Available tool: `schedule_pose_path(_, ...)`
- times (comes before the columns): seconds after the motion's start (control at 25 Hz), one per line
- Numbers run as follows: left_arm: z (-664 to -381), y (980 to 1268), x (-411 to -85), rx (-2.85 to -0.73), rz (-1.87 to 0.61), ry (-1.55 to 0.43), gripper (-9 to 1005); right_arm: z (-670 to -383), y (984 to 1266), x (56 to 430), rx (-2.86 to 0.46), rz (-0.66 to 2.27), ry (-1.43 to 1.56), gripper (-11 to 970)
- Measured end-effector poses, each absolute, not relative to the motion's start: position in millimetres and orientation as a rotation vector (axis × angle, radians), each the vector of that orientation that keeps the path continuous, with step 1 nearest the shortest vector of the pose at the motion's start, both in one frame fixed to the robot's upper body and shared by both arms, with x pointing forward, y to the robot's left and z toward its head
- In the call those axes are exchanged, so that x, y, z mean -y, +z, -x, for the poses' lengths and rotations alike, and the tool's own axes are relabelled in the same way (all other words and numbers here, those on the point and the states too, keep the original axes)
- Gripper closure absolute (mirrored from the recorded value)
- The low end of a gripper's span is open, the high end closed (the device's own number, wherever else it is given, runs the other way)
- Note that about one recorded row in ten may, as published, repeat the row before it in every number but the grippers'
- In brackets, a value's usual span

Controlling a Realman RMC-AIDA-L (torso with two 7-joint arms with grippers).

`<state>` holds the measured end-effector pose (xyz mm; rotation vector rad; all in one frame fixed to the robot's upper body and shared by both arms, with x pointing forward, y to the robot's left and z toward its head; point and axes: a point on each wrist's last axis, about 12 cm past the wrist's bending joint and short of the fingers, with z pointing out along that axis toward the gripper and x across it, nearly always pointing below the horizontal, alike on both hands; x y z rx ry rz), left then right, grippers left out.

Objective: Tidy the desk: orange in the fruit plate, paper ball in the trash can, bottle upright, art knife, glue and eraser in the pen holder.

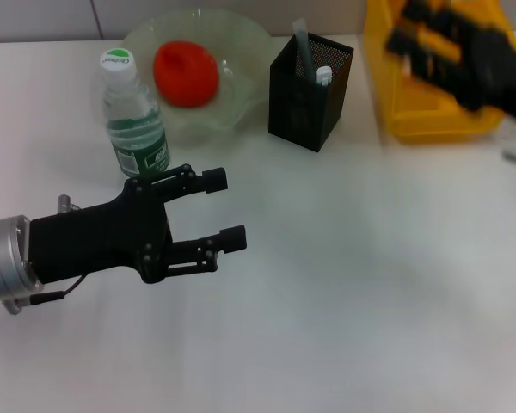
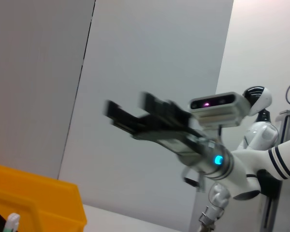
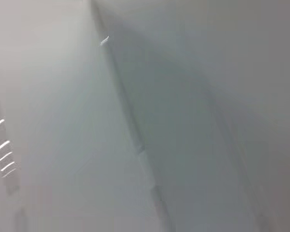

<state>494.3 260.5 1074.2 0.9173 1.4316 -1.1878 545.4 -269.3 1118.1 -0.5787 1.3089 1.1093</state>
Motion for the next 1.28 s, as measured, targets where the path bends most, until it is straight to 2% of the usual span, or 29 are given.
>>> schedule_pose_path(0.04,-496,1075,-261,-1.44,-0.92,-1.195,183,-534,1117,276,-1.336,0.693,1.157,265)
schedule_pose_path(0.24,-500,1077,-265,-1.485,-0.948,-1.217,183,-517,1104,280,-1.443,0.896,1.223,264)
schedule_pose_path(0.48,-497,1071,-266,-1.556,-1.015,-1.226,183,-512,1078,270,-1.58,1.057,1.15,264)
schedule_pose_path(0.64,-496,1065,-265,-1.585,-1.018,-1.206,183,-511,1066,266,-1.617,1.087,1.082,266)
schedule_pose_path(1.28,-494,1060,-258,-1.605,-1.04,-1.203,182,-511,1066,264,-1.617,1.104,1.086,269)
